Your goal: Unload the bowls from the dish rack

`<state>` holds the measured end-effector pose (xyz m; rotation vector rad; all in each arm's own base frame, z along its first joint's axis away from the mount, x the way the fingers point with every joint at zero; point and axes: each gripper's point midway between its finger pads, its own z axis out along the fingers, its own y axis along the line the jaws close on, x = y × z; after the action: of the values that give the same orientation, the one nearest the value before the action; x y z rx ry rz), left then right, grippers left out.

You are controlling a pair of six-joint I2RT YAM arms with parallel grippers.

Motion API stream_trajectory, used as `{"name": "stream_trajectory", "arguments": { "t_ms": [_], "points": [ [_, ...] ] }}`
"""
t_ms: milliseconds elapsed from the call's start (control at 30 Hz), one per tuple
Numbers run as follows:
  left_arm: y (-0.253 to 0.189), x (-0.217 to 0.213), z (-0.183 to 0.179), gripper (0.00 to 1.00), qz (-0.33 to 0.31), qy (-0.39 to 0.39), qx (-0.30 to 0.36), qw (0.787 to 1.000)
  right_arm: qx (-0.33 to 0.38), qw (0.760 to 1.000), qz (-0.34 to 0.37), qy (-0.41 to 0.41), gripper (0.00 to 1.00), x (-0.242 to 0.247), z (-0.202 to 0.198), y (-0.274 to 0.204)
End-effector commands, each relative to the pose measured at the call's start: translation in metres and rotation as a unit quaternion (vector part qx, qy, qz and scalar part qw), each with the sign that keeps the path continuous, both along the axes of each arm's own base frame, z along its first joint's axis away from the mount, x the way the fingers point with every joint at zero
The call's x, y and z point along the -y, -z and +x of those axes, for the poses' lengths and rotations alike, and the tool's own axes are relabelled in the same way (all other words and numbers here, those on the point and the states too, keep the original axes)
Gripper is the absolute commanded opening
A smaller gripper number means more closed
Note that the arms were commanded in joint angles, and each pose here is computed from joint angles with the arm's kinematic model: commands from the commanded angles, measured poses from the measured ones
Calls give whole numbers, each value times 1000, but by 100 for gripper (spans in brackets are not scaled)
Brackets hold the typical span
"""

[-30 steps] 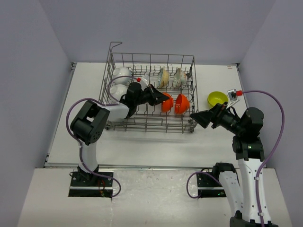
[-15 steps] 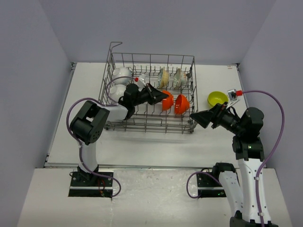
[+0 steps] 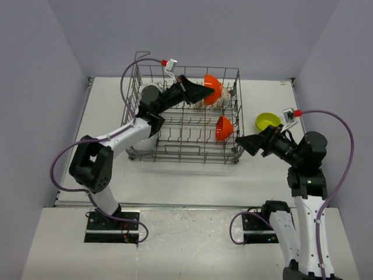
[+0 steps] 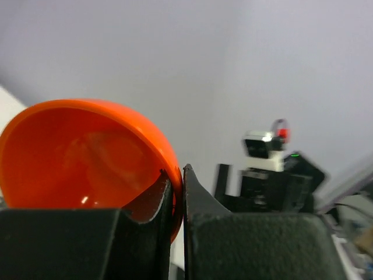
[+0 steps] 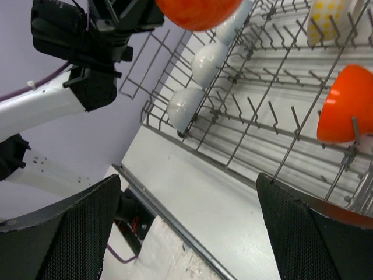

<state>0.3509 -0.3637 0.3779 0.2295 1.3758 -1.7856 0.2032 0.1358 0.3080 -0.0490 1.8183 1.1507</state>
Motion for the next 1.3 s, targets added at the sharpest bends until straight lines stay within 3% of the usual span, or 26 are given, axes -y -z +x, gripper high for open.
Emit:
{"name": "stream_trajectory", "arguments": {
  "t_ms": [0,33,67,100,133,300,367,500,533,667,867,1067,1133,1167,1233,1267],
  "points": [
    [-24,13,-11,0,115,-50,128,984,67,997,-4,43,99,8,-3,-50],
    [0,14,-4,0,195,-86,157,964,77,995,-5,57,99,11,-4,-59],
    [-14,24,-25,0,212,-88,201,952,88,992,-9,89,99,18,-1,-68],
    [5,26,-33,0,265,-83,204,939,109,988,-13,105,99,22,-6,-90],
    [9,27,-40,0,301,-91,267,911,99,988,-20,115,99,25,-8,-92],
    [24,29,-114,0,369,-70,404,834,97,987,-75,99,99,27,-6,-120],
    [23,26,-143,0,382,-63,457,801,71,988,-105,86,99,26,2,-109],
    [36,19,-175,0,413,-28,502,759,38,978,-177,98,95,32,10,-112],
    [38,19,-182,0,417,-22,515,749,3,976,-198,92,93,32,13,-98],
    [45,21,-192,0,434,3,519,736,-25,967,-242,72,81,22,11,-89],
    [61,31,-204,0,456,56,506,730,-70,944,-319,56,78,2,14,-55],
    [58,33,-205,0,459,59,509,726,-110,911,-395,45,72,-15,25,-13],
    [54,32,-206,0,456,56,511,727,-121,901,-414,47,60,-17,26,-2],
    [53,32,-207,0,455,56,512,727,-123,897,-422,49,45,-18,29,2],
    [51,31,-207,0,453,54,512,728,-124,898,-420,46,27,-23,30,5],
    [51,30,-206,0,455,50,512,727,-118,903,-411,41,13,-29,32,4]
  ]
}}
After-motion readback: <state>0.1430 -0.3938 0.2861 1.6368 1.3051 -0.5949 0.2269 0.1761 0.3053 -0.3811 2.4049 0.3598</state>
